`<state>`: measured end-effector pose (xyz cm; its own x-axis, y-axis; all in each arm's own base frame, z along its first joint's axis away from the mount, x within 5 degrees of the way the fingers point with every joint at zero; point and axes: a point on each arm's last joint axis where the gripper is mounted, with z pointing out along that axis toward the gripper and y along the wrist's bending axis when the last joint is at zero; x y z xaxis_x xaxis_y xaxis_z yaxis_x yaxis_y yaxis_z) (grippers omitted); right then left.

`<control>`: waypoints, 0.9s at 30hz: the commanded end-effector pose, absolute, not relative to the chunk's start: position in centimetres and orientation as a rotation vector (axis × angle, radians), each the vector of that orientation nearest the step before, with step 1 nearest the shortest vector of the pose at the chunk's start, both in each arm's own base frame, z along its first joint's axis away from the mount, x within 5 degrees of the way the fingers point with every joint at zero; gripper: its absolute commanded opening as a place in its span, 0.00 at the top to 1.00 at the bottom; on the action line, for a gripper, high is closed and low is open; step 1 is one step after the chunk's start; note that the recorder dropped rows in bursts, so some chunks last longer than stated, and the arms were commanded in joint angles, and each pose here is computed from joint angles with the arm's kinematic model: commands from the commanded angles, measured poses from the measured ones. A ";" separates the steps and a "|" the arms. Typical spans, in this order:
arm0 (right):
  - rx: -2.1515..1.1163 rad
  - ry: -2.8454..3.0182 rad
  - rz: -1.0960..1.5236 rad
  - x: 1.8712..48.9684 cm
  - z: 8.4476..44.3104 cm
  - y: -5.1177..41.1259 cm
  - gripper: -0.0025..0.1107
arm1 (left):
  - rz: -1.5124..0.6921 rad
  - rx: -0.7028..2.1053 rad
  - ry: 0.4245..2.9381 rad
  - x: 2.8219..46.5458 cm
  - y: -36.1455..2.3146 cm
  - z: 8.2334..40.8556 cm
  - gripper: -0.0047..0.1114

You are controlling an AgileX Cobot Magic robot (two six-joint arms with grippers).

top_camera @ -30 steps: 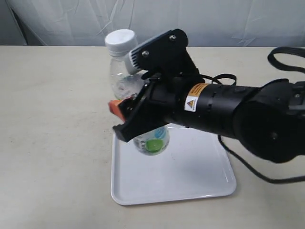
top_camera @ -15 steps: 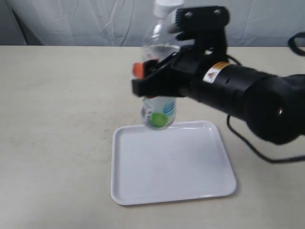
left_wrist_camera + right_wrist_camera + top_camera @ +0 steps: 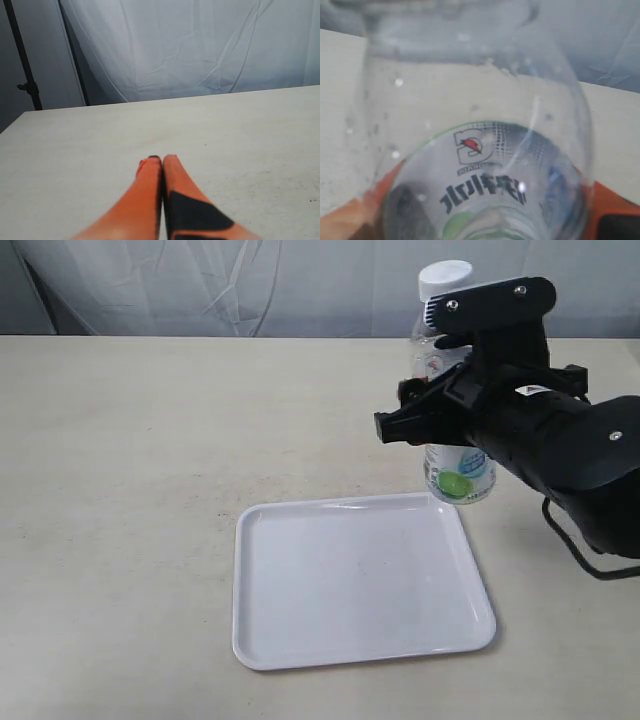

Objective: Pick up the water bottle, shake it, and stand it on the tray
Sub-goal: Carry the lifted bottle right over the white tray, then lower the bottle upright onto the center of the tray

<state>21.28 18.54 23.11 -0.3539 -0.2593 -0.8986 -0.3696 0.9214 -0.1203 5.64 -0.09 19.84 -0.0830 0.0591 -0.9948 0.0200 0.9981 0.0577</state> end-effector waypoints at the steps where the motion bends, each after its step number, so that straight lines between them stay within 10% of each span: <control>1: -0.537 1.921 0.184 20.5 24.1 19.0 0.99 | 0.025 0.063 1.639 5.6 -0.1 19.9 0.94; 15: -0.468 1.726 0.331 19.7 27.2 19.5 0.99 | 0.025 0.063 1.639 5.6 -0.1 19.9 0.94; 27: -0.404 1.654 0.549 18.2 22.8 19.0 0.99 | 0.025 0.063 1.639 5.6 -0.1 19.9 0.94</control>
<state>18.58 19.10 22.85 -0.2431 -0.0409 -0.9691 -0.5183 0.8500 0.0941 5.64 -0.09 19.84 -0.0830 0.0591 -0.9948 0.0200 0.9981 0.0577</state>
